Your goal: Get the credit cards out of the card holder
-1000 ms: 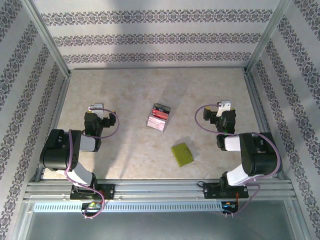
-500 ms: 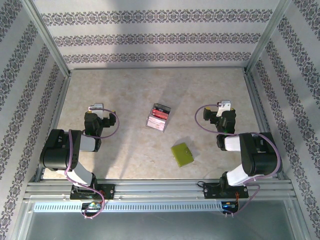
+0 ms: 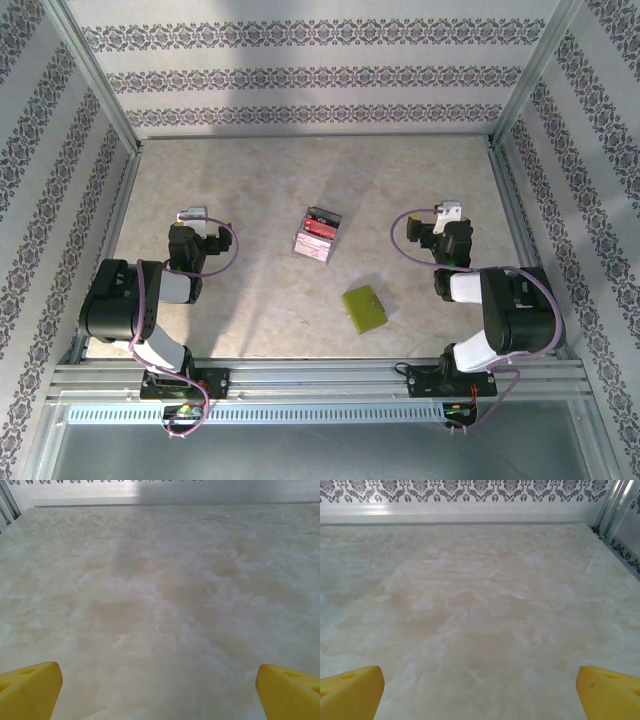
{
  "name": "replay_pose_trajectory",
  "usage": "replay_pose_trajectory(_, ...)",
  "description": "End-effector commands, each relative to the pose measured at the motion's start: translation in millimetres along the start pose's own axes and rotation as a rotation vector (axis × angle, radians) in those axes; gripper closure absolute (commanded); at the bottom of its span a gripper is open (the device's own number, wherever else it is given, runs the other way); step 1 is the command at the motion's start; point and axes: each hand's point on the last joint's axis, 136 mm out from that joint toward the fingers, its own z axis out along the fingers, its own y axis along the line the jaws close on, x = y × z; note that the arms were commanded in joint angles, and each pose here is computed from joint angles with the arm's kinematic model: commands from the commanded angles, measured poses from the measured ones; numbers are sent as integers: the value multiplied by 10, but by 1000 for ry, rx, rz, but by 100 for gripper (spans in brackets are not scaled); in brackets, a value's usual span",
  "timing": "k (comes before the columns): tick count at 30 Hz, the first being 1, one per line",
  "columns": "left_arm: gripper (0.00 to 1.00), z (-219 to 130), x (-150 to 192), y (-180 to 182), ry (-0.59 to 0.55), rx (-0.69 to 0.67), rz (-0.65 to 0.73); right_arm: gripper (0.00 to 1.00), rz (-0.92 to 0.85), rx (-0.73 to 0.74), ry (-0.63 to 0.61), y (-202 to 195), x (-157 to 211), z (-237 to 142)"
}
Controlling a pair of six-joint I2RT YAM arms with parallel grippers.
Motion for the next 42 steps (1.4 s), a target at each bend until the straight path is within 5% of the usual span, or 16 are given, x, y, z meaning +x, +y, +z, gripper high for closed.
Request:
replay_pose_trajectory(1,0,-117,-308,8,-42,0,-3,2,33,-7,-25,-2,-373,-127)
replay_pose_trajectory(9,0,-448,-956,30,31,-10,-205,2,216,-89,78,149,-860,-667)
replay_pose_trajectory(15,0,-749,-1228,-395,100,234,-431,2,323,-199,250,372,-782,-1040)
replay_pose_trajectory(22,8,-1307,-1033,-889,332,454,-553,2,451,-358,425,675,-492,-1384)
replay_pose_trajectory(30,14,-1883,-606,-1740,557,625,-493,2,507,-423,605,829,-24,-1537)
replay_pose_trajectory(42,25,-2444,176,-3148,798,830,-437,23,565,-467,811,1035,576,-1626)
